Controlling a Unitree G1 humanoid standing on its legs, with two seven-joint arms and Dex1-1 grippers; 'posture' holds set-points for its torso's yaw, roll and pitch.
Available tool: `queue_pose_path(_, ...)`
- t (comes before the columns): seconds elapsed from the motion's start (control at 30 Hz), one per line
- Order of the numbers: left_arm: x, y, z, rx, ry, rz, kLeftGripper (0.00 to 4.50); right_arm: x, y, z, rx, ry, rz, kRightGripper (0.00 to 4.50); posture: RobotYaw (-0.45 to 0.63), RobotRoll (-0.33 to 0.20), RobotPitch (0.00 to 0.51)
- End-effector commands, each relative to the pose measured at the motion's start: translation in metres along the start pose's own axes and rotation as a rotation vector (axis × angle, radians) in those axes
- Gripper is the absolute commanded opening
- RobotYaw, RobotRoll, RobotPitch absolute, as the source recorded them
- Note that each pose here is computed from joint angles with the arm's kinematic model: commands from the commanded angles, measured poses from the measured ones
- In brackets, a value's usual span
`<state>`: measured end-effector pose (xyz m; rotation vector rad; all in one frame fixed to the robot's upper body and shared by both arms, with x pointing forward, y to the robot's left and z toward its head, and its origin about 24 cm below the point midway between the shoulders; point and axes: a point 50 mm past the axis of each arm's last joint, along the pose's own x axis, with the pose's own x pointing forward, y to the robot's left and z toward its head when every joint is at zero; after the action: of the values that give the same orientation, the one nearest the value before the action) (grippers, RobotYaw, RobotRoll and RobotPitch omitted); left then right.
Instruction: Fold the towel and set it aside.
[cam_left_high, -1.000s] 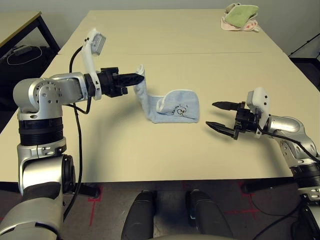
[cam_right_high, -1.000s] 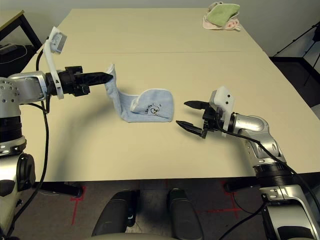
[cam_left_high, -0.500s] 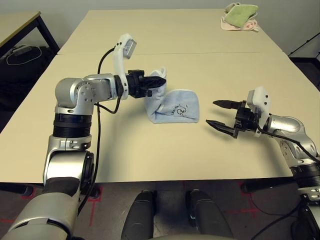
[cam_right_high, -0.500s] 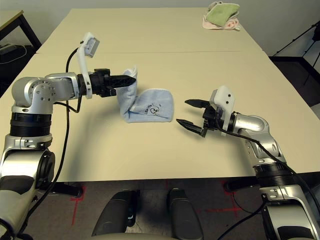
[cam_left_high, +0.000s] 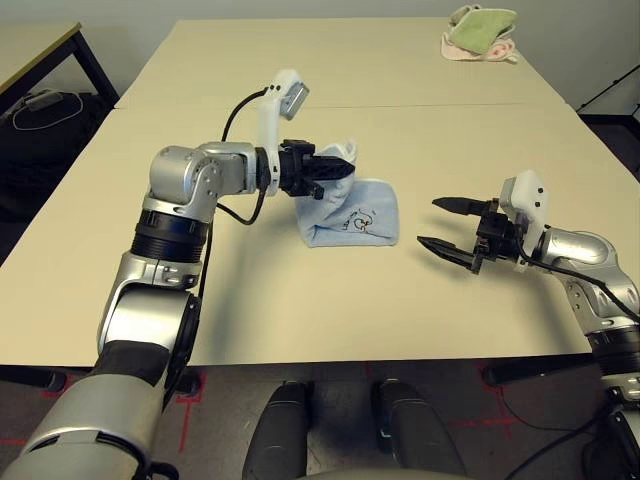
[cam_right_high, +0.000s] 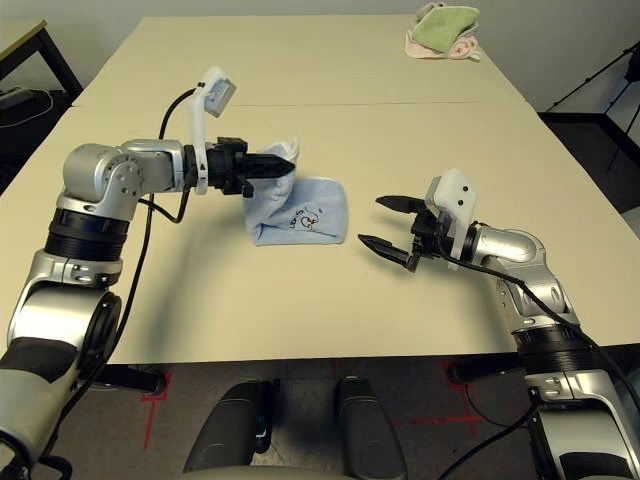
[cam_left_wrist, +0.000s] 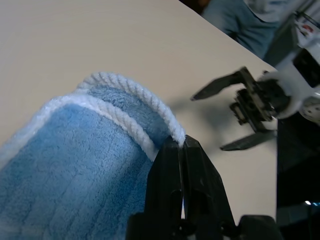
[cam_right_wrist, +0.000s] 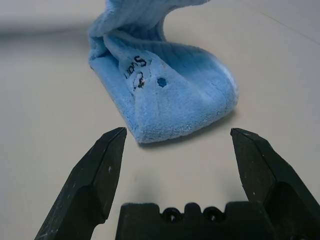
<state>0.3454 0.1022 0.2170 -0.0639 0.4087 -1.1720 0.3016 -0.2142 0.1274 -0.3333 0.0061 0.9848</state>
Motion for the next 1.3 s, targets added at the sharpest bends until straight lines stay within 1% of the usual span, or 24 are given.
queue_pose_path(0.03, 0.009, -0.013, 0.002, 0.057, 0.043, -0.078, 0.02, -0.005, -0.004, 0.0, -0.01, 0.023, -0.018, 4.5, 0.06, 0.0, 0.087)
queue_pose_path(0.13, 0.01, -0.016, -0.004, 0.086, 0.077, -0.112, 0.02, -0.005, -0.005, 0.001, -0.009, 0.03, -0.013, 4.5, 0.06, 0.0, 0.089)
queue_pose_path(0.3, 0.012, -0.014, -0.009, 0.132, 0.117, -0.117, 0.02, -0.004, -0.006, 0.003, -0.021, 0.03, -0.013, 4.5, 0.06, 0.0, 0.087)
queue_pose_path(0.57, 0.023, 0.0, -0.008, 0.202, 0.112, -0.023, 0.02, -0.005, -0.005, 0.004, -0.029, 0.029, -0.013, 4.5, 0.05, 0.0, 0.082)
queue_pose_path(0.73, 0.032, -0.001, -0.011, 0.213, 0.112, -0.033, 0.02, -0.006, -0.005, 0.003, -0.032, 0.034, -0.013, 4.5, 0.05, 0.0, 0.081)
queue_pose_path(1.07, 0.056, -0.008, -0.03, 0.201, 0.128, -0.047, 0.02, -0.006, -0.005, 0.002, -0.035, 0.037, -0.012, 4.5, 0.05, 0.0, 0.084)
queue_pose_path(1.3, 0.066, 0.002, -0.044, 0.206, 0.131, 0.063, 0.02, -0.005, -0.004, 0.002, -0.035, 0.036, -0.013, 4.5, 0.05, 0.0, 0.088)
